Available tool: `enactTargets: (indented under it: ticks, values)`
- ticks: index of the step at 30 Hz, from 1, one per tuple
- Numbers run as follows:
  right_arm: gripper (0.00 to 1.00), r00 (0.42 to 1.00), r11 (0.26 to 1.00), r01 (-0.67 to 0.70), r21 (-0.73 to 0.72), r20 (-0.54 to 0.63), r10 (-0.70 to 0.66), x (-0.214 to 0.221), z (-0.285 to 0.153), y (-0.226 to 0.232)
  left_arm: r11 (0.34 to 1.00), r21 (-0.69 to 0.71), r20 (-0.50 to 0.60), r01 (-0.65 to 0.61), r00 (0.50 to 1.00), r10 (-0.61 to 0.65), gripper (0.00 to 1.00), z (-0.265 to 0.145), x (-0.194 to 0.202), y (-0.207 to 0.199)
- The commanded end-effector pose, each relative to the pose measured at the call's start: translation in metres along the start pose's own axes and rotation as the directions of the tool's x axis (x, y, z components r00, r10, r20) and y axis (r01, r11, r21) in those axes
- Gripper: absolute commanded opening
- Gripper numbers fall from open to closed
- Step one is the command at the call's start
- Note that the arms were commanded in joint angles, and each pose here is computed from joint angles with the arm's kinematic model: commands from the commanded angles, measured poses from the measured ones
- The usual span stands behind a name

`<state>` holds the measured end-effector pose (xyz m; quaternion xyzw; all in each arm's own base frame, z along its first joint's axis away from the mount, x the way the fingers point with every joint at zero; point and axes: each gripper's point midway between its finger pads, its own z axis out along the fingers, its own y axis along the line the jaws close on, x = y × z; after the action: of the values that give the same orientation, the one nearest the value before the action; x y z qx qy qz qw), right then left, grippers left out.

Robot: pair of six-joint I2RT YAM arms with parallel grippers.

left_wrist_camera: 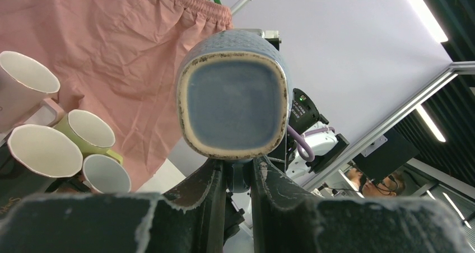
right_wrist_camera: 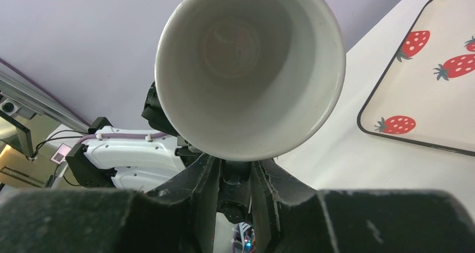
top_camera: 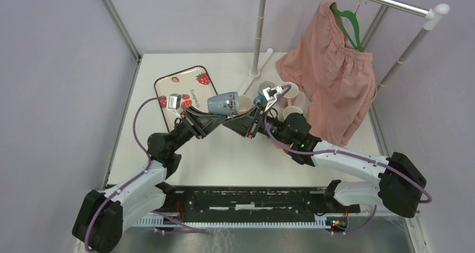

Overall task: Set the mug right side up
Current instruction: Turn over the cup on the tray.

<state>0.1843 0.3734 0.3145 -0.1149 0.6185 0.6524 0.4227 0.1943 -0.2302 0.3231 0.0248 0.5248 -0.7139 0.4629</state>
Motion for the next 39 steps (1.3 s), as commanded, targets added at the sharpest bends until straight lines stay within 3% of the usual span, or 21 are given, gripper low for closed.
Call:
enactTargets:
  ticks: [1, 4, 14, 17, 27, 29, 32, 35, 39]
  values:
    - [0.31, 0.999, 0.998, 0.012, -0.065, 0.043, -0.009, -0.019, 0.007, 0.021, 0.996, 0.088, 0.006, -0.026, 1.000, 0.026, 0.02, 0.003, -0.004, -0.024]
    - [0.29, 0.999, 0.998, 0.008, -0.061, 0.046, -0.005, -0.019, 0.007, 0.020, 0.996, 0.089, 0.004, -0.026, 1.000, 0.026, 0.02, 0.003, -0.003, -0.023]
    - [0.00, 0.999, 0.999, 0.014, -0.045, 0.052, -0.011, -0.017, 0.004, 0.013, 0.998, 0.067, -0.008, -0.012, 1.000, 0.012, 0.04, 0.004, 0.000, -0.016]
    - [0.00, 0.998, 0.999, 0.016, -0.037, 0.067, -0.014, -0.019, 0.000, 0.011, 0.998, 0.057, -0.012, -0.011, 1.000, 0.012, 0.22, 0.004, 0.001, -0.014]
    - [0.00, 0.990, 0.999, 0.048, 0.019, 0.131, -0.050, -0.028, -0.017, 0.005, 0.994, -0.079, -0.039, -0.072, 0.997, 0.069, 0.63, 0.002, 0.002, 0.005]
    - [0.00, 0.988, 0.998, 0.057, 0.040, 0.141, -0.062, -0.029, -0.021, 0.002, 0.988, -0.126, -0.058, -0.090, 0.995, 0.083, 0.77, 0.000, 0.003, 0.011]
    - [0.00, 0.984, 0.992, 0.085, 0.091, 0.148, -0.098, -0.032, -0.026, -0.005, 0.974, -0.190, -0.093, -0.120, 0.990, 0.104, 0.84, -0.004, 0.006, 0.020]
    - [0.00, 0.976, 0.968, 0.155, 0.195, 0.119, -0.180, -0.032, -0.033, -0.022, 0.937, -0.316, -0.124, -0.146, 0.986, 0.112, 0.99, -0.014, 0.007, 0.039]
    - [0.00, 0.962, 0.910, 0.226, 0.347, 0.071, -0.265, -0.028, -0.050, -0.054, 0.827, -0.523, -0.165, -0.206, 0.977, 0.139, 1.00, -0.034, 0.000, 0.066]
